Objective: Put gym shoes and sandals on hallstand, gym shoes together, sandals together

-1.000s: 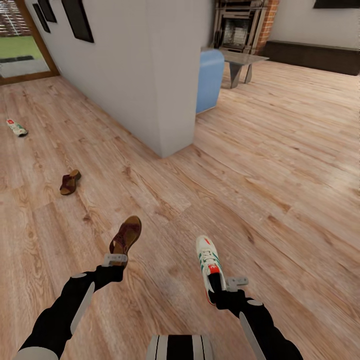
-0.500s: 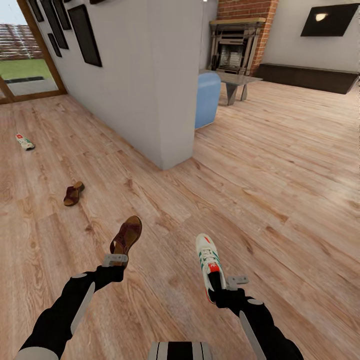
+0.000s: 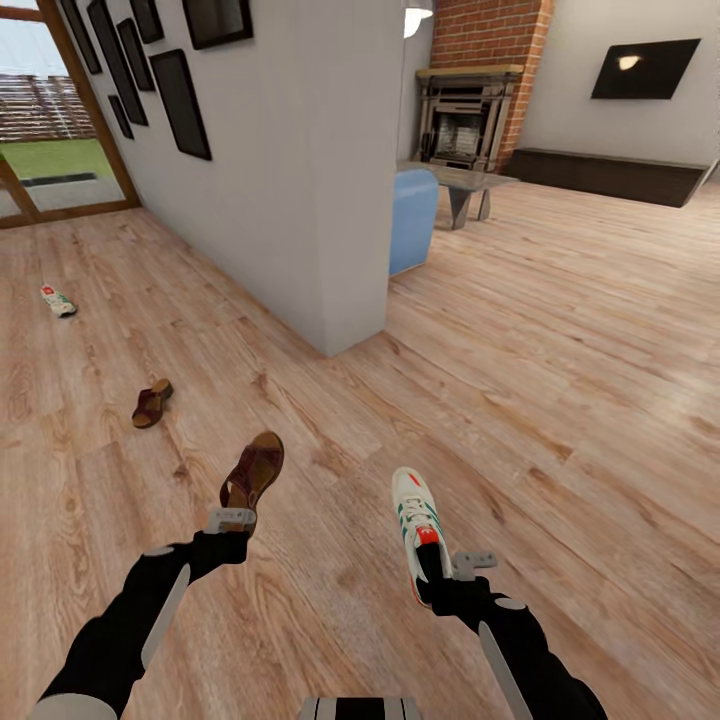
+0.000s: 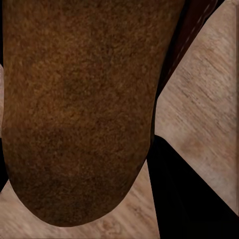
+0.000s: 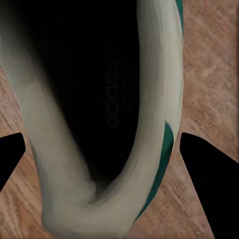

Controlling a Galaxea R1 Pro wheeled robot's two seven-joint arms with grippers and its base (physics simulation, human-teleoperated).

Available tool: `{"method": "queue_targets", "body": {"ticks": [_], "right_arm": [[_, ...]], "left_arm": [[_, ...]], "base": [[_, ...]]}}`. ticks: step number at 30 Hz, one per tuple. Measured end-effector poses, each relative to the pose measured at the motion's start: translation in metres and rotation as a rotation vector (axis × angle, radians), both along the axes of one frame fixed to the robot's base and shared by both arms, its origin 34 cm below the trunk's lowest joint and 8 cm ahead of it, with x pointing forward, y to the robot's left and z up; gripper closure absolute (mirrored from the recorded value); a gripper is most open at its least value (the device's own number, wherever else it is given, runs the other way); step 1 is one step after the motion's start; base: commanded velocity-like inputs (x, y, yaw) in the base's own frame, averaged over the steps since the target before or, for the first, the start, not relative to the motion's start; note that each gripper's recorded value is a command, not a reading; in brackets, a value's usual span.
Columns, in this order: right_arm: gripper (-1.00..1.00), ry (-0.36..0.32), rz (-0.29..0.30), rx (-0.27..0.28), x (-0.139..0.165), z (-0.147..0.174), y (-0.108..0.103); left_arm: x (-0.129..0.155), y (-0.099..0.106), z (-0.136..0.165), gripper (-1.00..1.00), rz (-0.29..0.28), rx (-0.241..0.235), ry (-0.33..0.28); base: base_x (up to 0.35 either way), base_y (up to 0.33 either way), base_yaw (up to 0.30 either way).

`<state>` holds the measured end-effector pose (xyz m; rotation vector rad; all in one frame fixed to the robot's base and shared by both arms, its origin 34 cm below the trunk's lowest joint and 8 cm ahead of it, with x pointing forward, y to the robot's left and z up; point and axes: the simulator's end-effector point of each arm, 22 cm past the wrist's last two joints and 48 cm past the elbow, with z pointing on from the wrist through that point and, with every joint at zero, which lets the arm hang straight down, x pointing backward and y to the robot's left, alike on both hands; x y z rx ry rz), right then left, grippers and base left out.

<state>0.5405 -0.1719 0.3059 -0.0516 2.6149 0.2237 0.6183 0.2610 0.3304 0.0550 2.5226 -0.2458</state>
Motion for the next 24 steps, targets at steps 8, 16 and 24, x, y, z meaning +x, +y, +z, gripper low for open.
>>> {"method": "queue_targets", "body": {"ticks": [8,16,24], "right_arm": [[1.00,-0.013,0.000,0.000,0.004,0.010,0.000],[1.00,-0.023,0.000,0.000,0.007,0.015,0.000],[1.00,-0.028,-0.001,0.000,0.008,0.017,0.000]], "left_arm": [[0.004,0.000,0.011,1.00,0.000,0.001,-0.013],[0.006,-0.002,0.016,1.00,-0.001,-0.004,-0.022],[0.007,-0.012,0.019,1.00,-0.002,-0.019,-0.027]], "base": [[0.000,0.000,0.000],[-0.061,0.057,0.000],[-0.215,0.205,-0.128]]}}
